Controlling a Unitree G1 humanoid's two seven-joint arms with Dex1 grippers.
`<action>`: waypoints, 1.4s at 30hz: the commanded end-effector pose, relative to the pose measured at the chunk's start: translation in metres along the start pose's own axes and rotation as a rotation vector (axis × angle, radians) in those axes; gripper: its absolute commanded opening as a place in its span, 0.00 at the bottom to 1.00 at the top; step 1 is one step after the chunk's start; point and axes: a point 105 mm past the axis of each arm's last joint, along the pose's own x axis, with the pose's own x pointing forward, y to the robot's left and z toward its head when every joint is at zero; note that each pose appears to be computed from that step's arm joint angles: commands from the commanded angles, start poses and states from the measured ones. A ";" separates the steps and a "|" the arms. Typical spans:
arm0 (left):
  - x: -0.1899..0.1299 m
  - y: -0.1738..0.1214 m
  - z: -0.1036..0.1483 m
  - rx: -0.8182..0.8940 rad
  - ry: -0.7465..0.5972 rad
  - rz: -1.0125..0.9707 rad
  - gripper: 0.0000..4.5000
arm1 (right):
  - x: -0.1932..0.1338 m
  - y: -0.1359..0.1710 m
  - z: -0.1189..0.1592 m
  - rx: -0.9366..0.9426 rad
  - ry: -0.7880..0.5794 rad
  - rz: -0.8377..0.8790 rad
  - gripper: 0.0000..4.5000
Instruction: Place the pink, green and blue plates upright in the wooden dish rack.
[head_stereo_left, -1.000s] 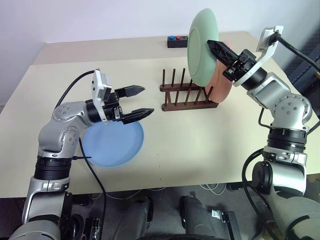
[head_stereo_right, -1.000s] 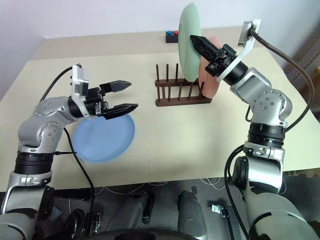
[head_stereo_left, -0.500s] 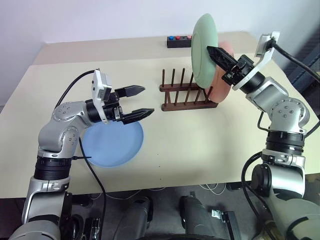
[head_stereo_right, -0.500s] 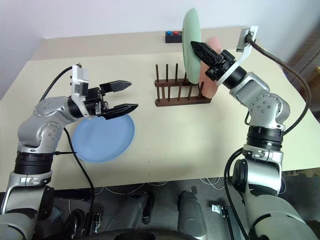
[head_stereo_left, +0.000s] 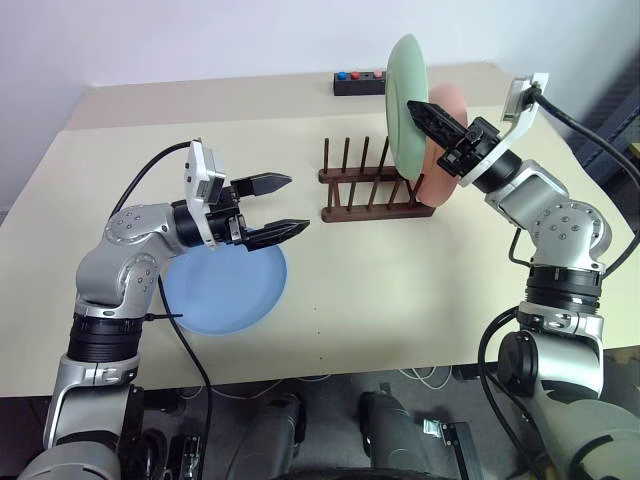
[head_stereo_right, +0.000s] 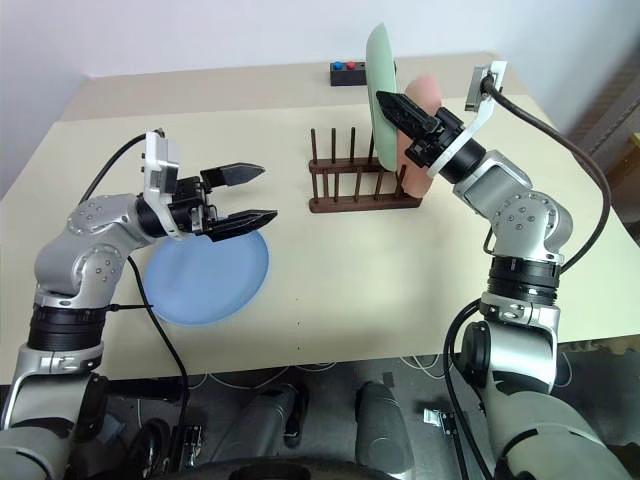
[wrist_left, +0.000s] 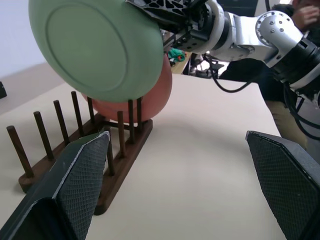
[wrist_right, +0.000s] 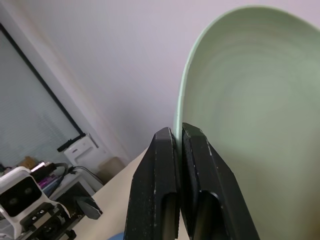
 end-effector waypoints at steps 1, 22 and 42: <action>-0.001 -0.002 0.010 0.026 -0.026 -0.010 1.00 | 0.008 0.025 0.027 -0.046 -0.071 0.086 0.01; 0.000 -0.002 0.011 0.029 -0.027 -0.011 1.00 | 0.006 0.016 0.017 0.003 -0.069 0.051 0.01; 0.002 -0.003 0.010 0.028 -0.028 -0.014 1.00 | 0.010 0.015 0.030 0.005 -0.126 0.027 0.01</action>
